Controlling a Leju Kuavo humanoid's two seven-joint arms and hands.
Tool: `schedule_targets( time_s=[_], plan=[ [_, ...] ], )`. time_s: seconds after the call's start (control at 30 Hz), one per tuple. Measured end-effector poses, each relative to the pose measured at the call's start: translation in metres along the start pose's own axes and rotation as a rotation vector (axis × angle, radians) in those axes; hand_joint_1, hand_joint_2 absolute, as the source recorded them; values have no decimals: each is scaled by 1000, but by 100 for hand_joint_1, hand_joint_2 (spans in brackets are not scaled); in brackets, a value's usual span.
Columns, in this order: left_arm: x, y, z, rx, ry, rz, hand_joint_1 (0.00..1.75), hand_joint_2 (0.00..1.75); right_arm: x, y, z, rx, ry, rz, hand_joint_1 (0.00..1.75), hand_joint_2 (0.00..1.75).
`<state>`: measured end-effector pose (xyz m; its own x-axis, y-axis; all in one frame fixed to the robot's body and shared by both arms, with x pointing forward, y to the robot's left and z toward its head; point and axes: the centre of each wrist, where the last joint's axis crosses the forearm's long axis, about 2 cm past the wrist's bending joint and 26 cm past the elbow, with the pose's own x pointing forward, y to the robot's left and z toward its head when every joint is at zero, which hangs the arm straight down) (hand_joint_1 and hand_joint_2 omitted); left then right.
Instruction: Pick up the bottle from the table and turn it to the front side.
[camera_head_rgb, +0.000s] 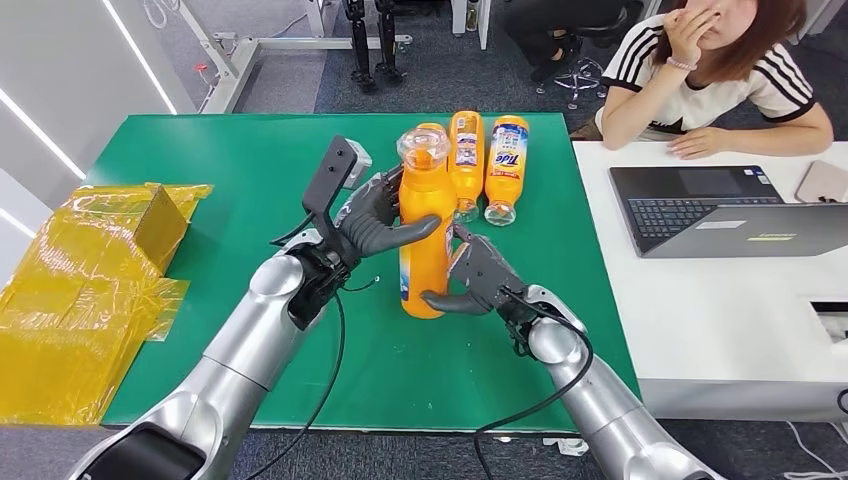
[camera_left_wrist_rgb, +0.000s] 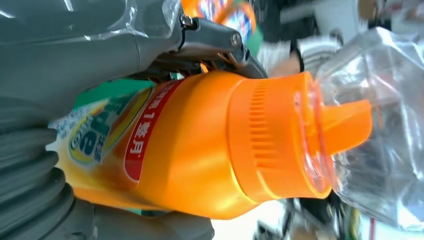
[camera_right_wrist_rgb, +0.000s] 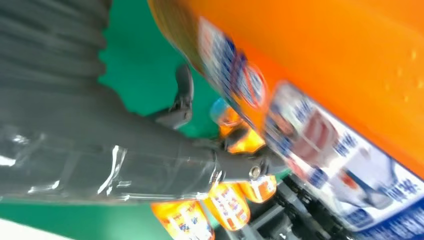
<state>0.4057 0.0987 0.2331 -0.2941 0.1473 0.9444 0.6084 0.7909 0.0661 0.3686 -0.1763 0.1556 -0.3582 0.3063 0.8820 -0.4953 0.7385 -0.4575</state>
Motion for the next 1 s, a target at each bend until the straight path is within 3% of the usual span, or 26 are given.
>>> schedule_targets(
  time_s=[0.17,0.47,0.73,1.0],
  plan=[
    [5,4,-1,144,-42,-527,175,175,-14,-2,31,-56,4,-56,0,175],
    [5,25,13,246,-94,-1148,175,175,-19,0,64,-108,-81,-134,0,175],
    [3,56,29,230,-82,-1502,175,175,-23,-4,83,-188,-123,-129,0,175],
    [12,106,55,152,25,-1721,175,175,-24,-7,132,-294,-147,-130,0,175]
  ],
)
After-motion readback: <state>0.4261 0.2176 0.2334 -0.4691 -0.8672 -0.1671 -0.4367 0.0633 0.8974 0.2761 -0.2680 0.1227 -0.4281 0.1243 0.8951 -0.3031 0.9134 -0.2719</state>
